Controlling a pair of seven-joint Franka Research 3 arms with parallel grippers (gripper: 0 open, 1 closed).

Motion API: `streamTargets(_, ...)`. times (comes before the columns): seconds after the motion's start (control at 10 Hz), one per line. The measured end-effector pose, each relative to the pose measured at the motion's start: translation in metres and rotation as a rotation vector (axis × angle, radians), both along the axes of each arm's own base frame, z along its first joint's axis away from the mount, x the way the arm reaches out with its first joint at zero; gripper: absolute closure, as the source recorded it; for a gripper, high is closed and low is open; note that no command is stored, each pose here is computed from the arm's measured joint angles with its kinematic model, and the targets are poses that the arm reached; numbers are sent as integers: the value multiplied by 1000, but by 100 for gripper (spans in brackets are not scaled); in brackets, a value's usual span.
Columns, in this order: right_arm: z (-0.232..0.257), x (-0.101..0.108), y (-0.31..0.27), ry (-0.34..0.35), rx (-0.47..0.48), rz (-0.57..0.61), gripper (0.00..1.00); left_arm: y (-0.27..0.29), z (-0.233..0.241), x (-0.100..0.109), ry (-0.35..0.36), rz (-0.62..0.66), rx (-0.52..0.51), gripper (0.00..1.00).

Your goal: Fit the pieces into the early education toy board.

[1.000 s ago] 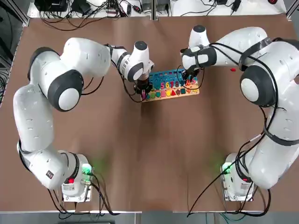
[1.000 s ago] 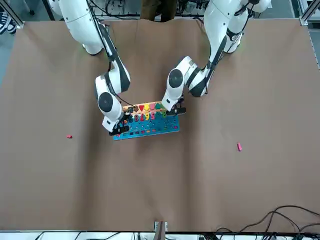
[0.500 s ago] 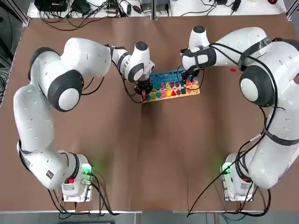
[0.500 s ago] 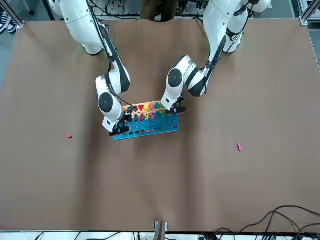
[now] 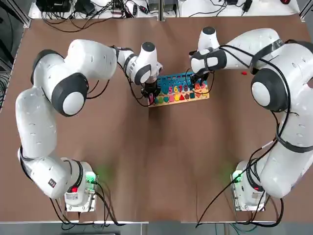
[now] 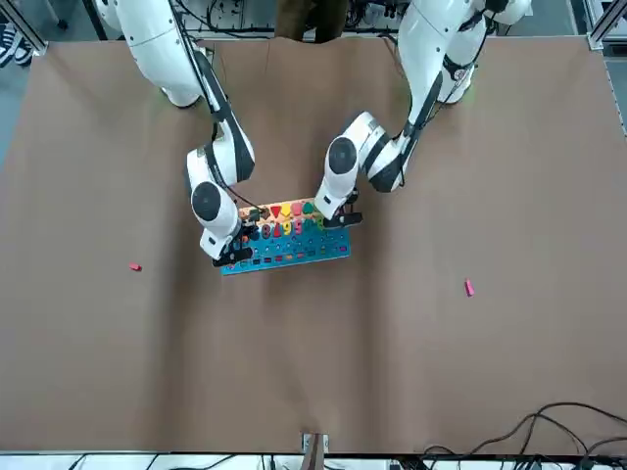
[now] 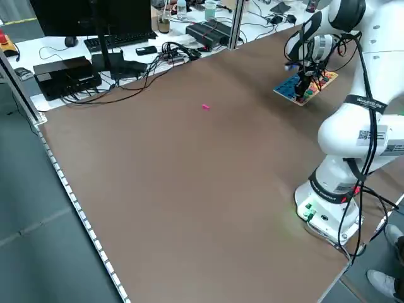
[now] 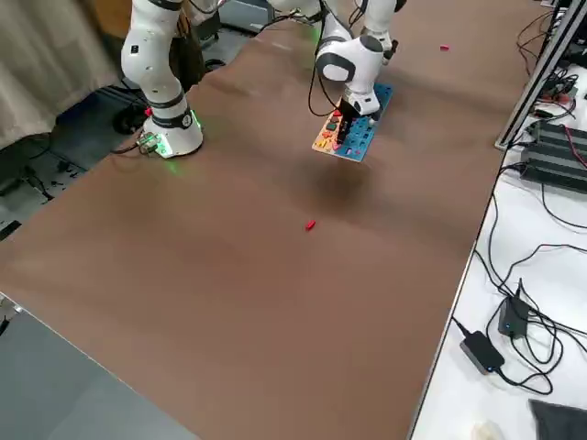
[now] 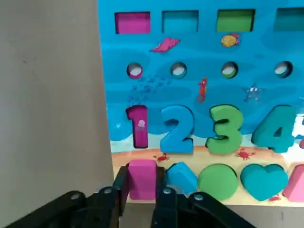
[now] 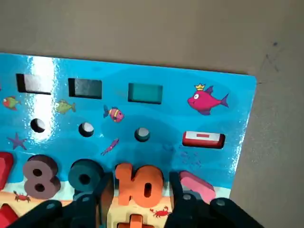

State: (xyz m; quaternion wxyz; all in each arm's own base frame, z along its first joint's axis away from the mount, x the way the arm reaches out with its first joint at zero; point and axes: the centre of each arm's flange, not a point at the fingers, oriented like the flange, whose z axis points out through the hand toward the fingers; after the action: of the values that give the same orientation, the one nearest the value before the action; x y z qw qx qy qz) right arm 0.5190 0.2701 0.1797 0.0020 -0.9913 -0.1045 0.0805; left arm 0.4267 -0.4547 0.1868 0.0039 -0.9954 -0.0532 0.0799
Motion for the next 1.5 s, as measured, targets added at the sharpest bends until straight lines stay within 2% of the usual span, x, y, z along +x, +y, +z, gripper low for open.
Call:
streamTargets(0.4, 0, 0, 0, 5, -2, 0, 48, 6, 0, 6, 5, 11, 4, 74)
streamTargets(1.3, 22, -1, 1, 31, 2, 3, 48, -3, 0, -9, 46, -15, 24, 74)
streamTargets(1.5, 36, 6, -10, 26, 8, -20, 48, -2, -1, -10, 48, -15, 25, 74)
